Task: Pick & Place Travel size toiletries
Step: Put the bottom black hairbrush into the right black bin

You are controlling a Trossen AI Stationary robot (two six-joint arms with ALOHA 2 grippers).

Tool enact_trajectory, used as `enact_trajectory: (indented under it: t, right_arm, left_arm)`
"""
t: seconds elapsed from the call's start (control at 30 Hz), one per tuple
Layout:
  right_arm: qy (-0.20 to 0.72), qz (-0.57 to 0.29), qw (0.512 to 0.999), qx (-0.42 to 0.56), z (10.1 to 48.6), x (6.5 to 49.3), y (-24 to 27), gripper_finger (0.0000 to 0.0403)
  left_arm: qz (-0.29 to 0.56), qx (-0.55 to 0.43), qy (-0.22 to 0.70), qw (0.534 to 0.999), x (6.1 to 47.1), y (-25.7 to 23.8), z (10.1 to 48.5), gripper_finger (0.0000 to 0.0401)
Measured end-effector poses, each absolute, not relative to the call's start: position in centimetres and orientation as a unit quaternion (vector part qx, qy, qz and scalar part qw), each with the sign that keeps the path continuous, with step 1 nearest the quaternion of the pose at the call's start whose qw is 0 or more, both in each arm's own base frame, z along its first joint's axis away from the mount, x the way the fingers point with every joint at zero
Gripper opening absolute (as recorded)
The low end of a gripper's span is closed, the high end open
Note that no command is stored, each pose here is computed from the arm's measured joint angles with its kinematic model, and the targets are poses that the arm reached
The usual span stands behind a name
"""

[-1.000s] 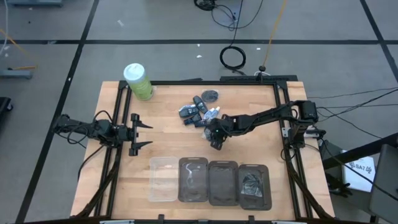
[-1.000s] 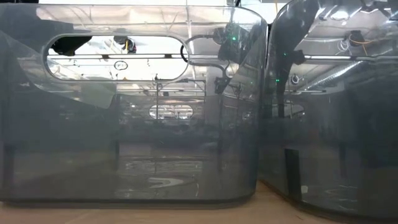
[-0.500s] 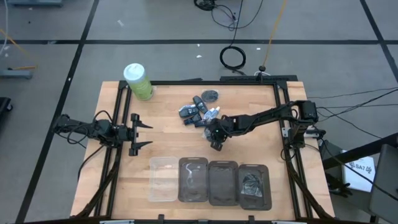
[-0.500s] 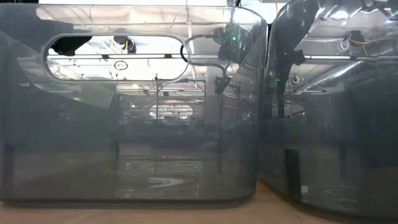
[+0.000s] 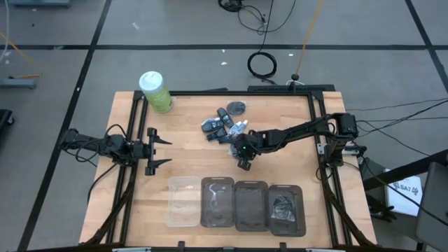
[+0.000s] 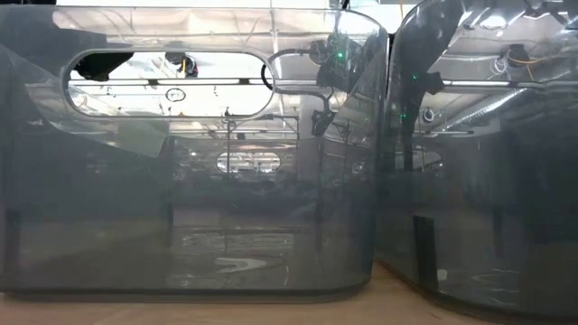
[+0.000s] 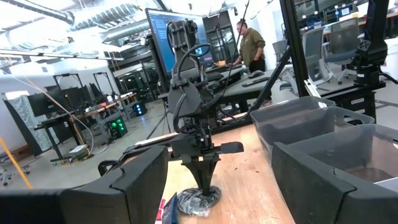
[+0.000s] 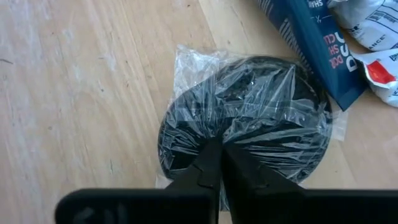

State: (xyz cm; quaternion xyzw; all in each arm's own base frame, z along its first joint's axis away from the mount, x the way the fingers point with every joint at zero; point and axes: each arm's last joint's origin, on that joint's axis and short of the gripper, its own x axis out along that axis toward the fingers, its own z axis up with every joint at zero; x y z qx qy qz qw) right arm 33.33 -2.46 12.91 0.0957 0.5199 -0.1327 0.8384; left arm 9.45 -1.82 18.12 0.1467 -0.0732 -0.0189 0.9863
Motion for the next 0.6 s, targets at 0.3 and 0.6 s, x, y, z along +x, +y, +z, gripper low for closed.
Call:
enact_trajectory:
  t: [0.3,0.6]
  right_arm:
    - [0.519,-0.133,0.839,0.093,13.3,33.2,-2.5,0.0001]
    - [0.492,-0.130,0.856,0.091,16.5,32.2,-2.4,0.0000]
  left_arm:
    - [-0.019,0.147,-0.073,0.986,9.5,-1.8,18.1,0.0283]
    - [-0.018,0.147,-0.073,0.986,9.4,-1.8,18.1,0.0283]
